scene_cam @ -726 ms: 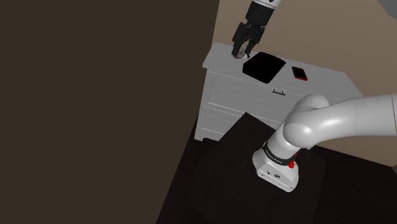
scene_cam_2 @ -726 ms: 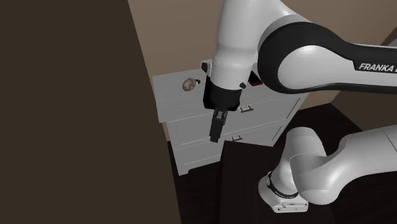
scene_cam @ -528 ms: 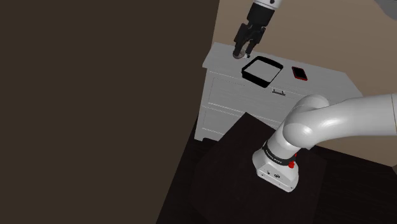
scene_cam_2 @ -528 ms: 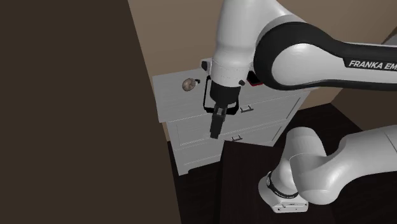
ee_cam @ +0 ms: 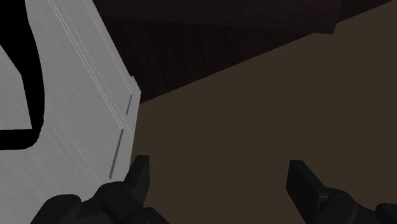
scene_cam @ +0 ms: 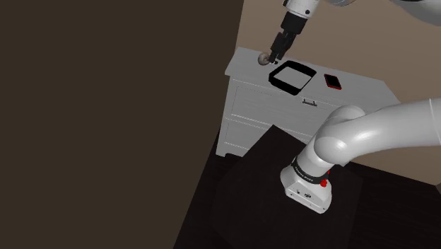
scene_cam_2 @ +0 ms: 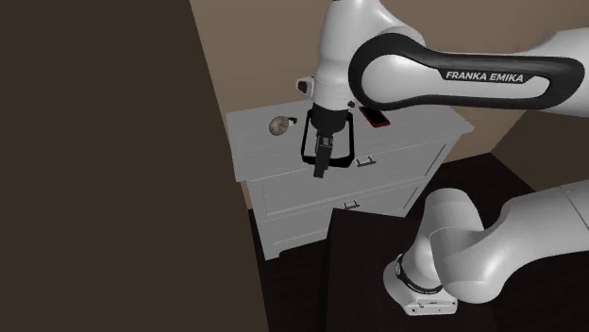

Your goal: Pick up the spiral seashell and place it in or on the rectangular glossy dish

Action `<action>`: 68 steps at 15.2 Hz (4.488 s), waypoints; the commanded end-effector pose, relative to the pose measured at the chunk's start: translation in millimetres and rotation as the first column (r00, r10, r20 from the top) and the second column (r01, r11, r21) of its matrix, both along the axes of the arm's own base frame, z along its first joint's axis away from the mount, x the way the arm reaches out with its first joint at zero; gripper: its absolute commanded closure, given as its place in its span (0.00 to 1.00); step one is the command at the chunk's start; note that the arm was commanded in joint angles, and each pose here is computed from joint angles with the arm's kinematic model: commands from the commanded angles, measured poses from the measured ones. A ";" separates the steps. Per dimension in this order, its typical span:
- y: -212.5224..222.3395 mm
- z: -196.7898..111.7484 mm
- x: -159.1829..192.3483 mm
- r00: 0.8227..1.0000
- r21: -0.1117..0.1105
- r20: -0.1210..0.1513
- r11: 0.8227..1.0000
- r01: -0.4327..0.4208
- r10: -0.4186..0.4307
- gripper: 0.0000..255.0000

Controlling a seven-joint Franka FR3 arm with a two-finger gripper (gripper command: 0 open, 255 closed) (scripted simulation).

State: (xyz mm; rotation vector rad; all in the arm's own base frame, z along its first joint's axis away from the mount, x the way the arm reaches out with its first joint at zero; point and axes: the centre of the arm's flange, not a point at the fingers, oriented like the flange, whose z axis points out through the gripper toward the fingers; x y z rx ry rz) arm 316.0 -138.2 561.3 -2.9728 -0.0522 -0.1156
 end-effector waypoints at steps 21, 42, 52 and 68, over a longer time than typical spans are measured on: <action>-253.3 -84.2 108.7 0.918 -0.043 0.092 0.923 -0.383 0.385 0.00; -315.7 -146.1 169.0 0.860 -0.063 0.117 0.868 -0.493 0.497 0.00; -315.4 -146.4 168.9 0.860 -0.063 0.117 0.868 -0.493 0.497 1.00; -315.7 -72.2 169.0 0.860 -0.063 0.117 0.868 -0.493 0.497 1.00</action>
